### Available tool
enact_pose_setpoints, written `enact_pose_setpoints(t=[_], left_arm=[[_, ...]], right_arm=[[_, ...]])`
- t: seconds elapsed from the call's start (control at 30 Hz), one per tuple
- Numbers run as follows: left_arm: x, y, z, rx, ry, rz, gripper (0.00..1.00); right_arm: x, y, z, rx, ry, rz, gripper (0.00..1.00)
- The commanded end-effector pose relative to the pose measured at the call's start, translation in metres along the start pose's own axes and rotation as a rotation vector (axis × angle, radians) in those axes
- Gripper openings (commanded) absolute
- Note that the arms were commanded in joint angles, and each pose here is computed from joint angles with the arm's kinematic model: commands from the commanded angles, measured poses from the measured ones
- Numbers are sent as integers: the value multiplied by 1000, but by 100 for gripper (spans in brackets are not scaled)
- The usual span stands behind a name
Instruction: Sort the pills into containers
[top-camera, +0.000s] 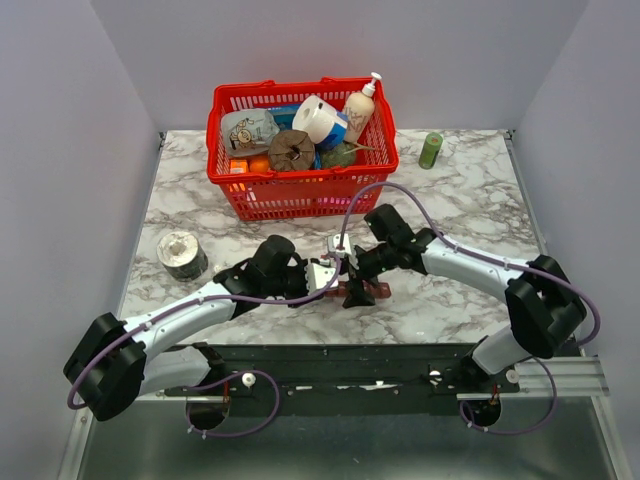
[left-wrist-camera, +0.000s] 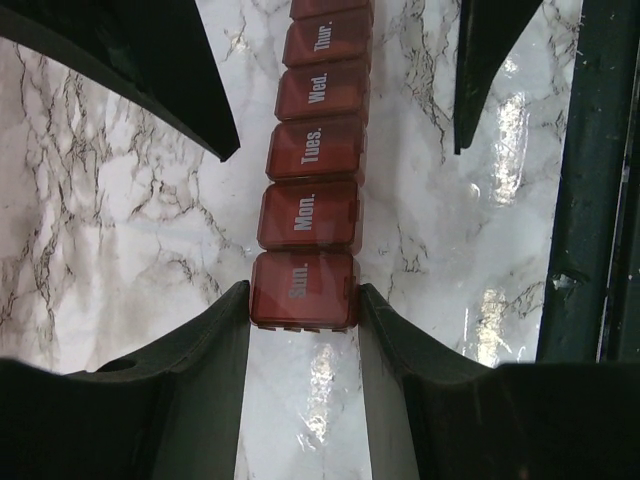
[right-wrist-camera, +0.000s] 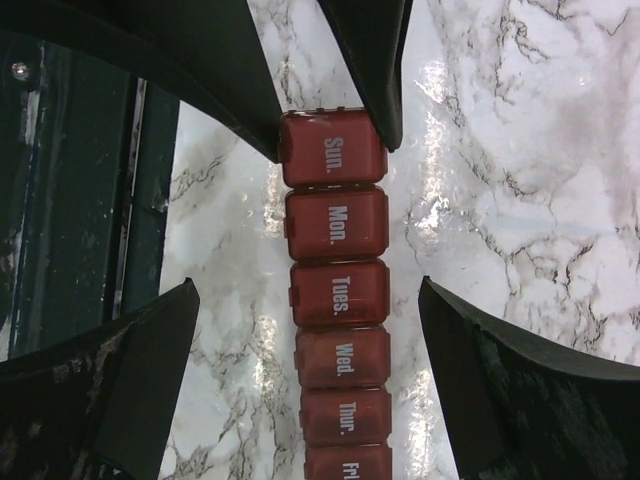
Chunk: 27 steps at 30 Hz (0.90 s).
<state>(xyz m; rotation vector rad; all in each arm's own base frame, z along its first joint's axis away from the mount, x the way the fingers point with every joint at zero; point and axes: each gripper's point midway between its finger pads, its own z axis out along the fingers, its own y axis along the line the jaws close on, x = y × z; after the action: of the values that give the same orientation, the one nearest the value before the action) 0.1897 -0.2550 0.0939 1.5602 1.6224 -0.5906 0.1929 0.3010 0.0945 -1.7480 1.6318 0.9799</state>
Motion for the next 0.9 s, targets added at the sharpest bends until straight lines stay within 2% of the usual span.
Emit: enact_pose_setpoints(t=[0.0,0.4,0.5,0.53,0.63,0.73,0.87], left_arm=[[-20,0,-2,15,-79,11,0],[-16,1,-1,11,-72,4,0],[-15,1,-1,11,-70,3,0],[-14,1,-1,11,-68,4,0],[-11,2,-1,5,-57,5,0],[-10,3,-2,-3,-47,15,0],[-4,6,-4,-16,-21,37,0]], right_arm=[[-4,-20,6,57,24,-31,98],[8,-21,19,49,90,-13,78],[8,-18,21,31,100,-16,68],[9,-17,21,24,105,-13,60],[8,-17,20,21,106,-18,47],[8,-16,19,17,110,-19,39],[5,-9,19,-22,104,-25,39]])
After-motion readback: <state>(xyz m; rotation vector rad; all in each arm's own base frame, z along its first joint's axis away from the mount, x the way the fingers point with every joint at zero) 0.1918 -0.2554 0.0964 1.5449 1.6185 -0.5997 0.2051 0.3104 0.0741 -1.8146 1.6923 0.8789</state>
